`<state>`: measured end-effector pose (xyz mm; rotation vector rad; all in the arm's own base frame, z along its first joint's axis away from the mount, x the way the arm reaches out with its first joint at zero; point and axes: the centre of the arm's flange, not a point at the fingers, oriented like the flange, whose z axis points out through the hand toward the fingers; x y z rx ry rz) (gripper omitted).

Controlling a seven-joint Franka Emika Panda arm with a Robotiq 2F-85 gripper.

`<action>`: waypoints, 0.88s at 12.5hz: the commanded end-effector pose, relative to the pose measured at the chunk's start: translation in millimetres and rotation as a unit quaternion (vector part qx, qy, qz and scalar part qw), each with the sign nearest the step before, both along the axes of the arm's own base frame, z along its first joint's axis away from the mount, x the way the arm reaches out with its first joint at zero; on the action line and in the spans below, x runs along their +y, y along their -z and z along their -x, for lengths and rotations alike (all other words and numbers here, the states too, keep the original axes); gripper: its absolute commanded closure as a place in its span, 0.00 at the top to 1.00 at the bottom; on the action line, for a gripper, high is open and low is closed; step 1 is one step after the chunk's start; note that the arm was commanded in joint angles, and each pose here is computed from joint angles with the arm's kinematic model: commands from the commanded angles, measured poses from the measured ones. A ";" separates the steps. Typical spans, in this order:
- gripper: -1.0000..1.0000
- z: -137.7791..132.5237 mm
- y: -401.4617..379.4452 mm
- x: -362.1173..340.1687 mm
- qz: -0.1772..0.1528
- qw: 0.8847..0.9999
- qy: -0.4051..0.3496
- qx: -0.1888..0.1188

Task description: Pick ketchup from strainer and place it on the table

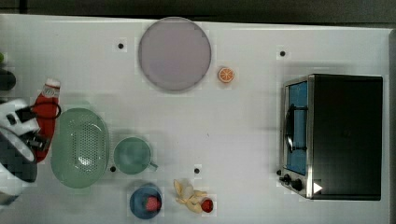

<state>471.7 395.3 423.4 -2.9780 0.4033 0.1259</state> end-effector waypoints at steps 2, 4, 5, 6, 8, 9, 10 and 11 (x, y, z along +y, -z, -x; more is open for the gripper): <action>0.59 -82.8 -22.9 -118.0 0.028 0.997 0.073 0.013; 0.59 -104.2 -27.6 -172.1 0.045 0.995 0.089 0.010; 0.59 -113.4 -29.6 -199.3 0.053 0.994 0.100 0.004; 0.59 -120.8 -32.1 -224.8 0.062 0.992 0.111 -0.003; 0.59 -130.5 -32.9 -271.2 0.078 0.990 0.116 -0.008; 0.59 -132.9 -30.1 -292.8 0.084 0.990 0.110 -0.007; 0.59 -134.2 -24.7 -313.0 0.088 0.991 0.100 -0.003; 0.59 -134.3 -16.8 -330.5 0.091 0.992 0.083 0.004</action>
